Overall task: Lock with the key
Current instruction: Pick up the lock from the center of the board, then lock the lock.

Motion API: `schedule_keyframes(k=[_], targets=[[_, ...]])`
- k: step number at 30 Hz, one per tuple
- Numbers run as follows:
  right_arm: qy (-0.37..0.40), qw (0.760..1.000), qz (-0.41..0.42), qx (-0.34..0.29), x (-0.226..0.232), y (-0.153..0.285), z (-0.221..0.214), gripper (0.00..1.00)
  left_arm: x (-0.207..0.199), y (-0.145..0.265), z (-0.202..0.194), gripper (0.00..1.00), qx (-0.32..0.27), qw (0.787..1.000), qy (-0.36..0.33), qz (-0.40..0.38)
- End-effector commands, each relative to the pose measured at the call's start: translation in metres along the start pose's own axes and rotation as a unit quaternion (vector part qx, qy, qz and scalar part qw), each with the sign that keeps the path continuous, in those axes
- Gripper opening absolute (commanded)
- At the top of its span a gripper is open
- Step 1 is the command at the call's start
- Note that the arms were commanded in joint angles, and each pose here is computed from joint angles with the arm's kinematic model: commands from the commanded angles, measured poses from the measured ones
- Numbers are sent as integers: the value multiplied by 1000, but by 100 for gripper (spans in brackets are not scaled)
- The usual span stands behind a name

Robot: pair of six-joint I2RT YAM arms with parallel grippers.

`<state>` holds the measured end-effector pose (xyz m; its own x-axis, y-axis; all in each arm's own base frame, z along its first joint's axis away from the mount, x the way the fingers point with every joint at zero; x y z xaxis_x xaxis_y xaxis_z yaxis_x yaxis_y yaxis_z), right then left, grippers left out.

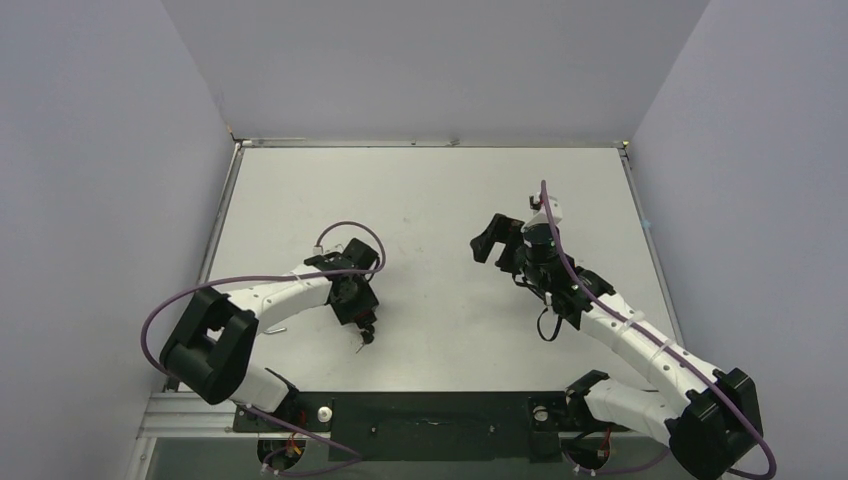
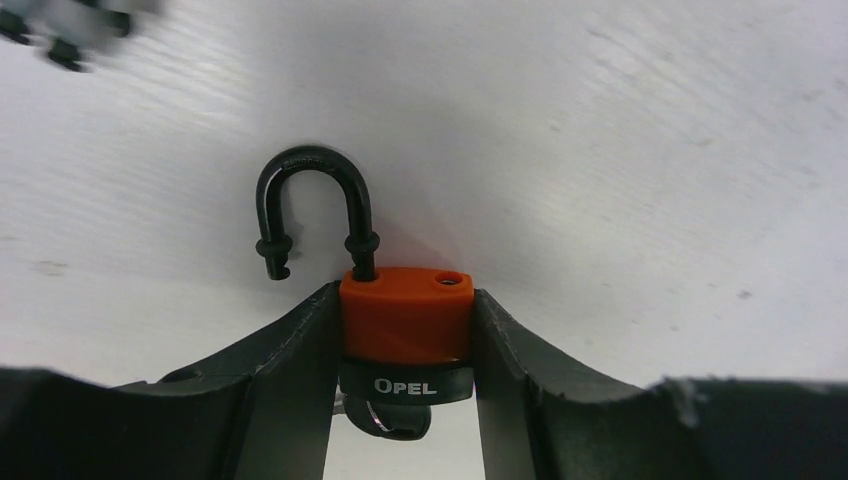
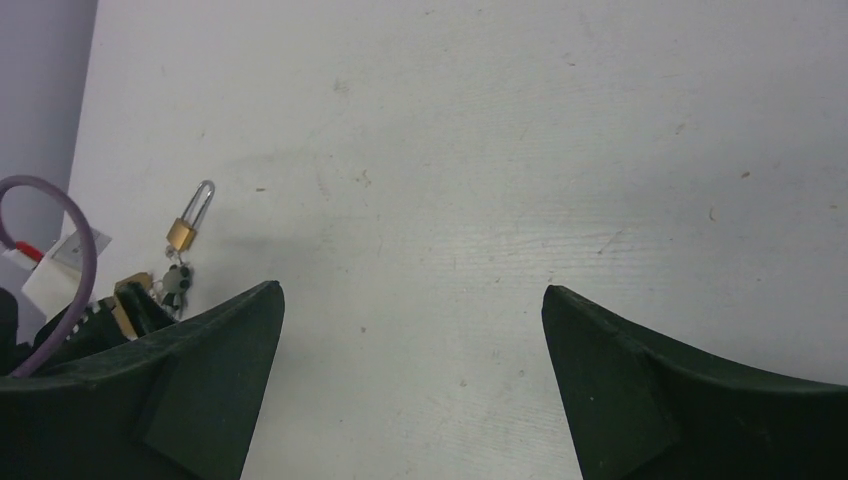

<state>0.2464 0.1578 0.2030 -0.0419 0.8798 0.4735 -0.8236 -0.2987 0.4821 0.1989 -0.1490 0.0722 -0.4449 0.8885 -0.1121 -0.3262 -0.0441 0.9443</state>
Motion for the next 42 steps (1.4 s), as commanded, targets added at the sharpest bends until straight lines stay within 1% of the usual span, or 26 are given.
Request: schedule_keyframes(k=[1, 2, 4, 11, 21, 26, 31, 33, 38, 42], targets=[[-26, 994, 98, -40, 28, 5, 9, 96, -56, 14, 1, 0, 56, 989, 56, -128], [-27, 991, 122, -41, 35, 7, 9, 96, -66, 21, 5, 0, 56, 985, 64, -147], [-32, 989, 138, -44, 40, 7, 4, 96, -82, 32, 10, 0, 69, 978, 80, -181], [-18, 989, 139, -54, 47, 3, -18, 94, -125, 60, 21, 0, 111, 947, 120, -278], [22, 990, 137, -41, 69, -3, -52, 90, -155, 79, 32, 0, 133, 918, 162, -337], [27, 990, 136, -34, 76, -8, -59, 85, -165, 92, 41, 0, 130, 906, 173, -362], [31, 991, 127, -39, 80, -12, -58, 82, -171, 98, 42, 0, 132, 902, 175, -372], [31, 991, 122, -43, 82, -14, -57, 79, -172, 100, 42, 0, 134, 900, 176, -377], [26, 991, 118, -49, 87, -19, -54, 71, -176, 105, 40, 0, 135, 896, 176, -385], [26, 992, 115, -46, 91, -24, -55, 62, -177, 109, 42, 0, 135, 893, 176, -393]])
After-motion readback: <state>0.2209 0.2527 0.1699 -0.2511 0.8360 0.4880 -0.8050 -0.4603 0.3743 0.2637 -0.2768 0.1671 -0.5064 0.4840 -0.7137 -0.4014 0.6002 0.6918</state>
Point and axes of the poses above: each gripper's point midway between its finger pads, its own y axis back along the fingers, its own x axis along the line the jaws close on, z = x × y, the point moved 6 cm from there along y, back along the fingers, and after that the axes turned 2 degrees about -y, right-handed, at the moved point
